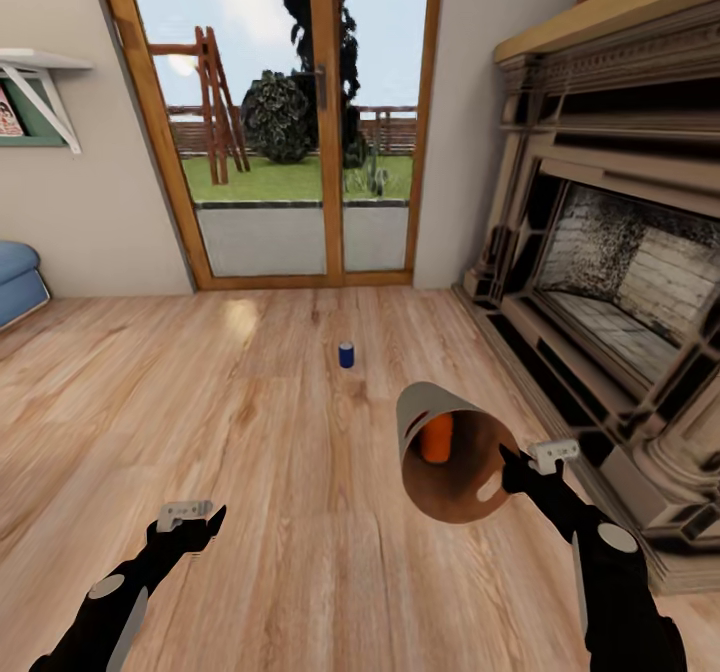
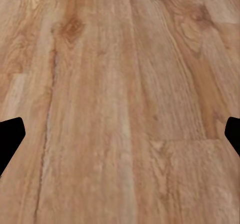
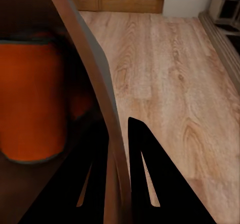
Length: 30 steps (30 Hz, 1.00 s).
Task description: Put the three can of soda from the living room inside the tash can in the kitchen.
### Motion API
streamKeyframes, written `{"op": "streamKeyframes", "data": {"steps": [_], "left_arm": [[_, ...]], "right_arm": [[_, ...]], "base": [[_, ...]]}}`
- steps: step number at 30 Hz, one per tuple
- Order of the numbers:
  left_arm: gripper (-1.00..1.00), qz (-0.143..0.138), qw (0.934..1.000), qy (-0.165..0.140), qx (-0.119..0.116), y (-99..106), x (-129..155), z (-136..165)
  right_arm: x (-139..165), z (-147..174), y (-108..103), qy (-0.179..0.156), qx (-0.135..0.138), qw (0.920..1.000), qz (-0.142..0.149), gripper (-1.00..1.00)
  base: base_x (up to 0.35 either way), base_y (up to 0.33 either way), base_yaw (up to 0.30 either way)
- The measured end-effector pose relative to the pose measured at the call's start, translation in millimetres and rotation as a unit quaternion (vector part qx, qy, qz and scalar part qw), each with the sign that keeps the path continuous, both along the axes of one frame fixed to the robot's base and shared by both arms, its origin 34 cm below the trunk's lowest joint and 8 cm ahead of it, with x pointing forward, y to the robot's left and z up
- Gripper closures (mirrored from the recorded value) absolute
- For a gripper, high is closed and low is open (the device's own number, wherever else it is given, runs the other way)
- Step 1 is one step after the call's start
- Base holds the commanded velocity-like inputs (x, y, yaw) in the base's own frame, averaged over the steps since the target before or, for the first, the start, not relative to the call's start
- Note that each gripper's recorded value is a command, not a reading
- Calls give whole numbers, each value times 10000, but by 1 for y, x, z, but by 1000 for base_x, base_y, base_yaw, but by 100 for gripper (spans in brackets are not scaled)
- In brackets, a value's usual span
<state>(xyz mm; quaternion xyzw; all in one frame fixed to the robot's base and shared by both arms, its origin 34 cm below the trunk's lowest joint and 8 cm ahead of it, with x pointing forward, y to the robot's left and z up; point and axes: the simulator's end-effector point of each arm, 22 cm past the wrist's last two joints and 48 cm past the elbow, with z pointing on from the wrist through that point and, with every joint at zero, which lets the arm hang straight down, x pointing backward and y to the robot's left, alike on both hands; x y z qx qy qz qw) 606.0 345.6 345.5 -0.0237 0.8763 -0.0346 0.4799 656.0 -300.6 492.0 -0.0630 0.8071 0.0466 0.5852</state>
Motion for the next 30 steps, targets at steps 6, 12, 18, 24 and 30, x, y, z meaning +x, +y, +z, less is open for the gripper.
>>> {"op": "streamKeyframes", "data": {"steps": [6,12,18,24,30], "left_arm": [[-100,0,10000,-1,-1,0,0,0],[-100,0,10000,-1,-1,0,0,0],[-100,0,10000,-1,0,0,0,0],[-100,0,10000,-1,0,0,0,0],[-100,0,10000,0,0,0,0,0]], "right_arm": [[1,6,-1,-102,141,9998,-35,100],[2,7,0,-115,165,9998,-41,100],[2,7,-1,-112,161,9998,-49,100],[1,6,-5,-43,174,9998,-109,100],[-19,-27,-14,1374,600,9877,-436,100]], "base": [[322,0,0],[322,0,0],[322,0,0],[322,0,0],[322,0,0]]}}
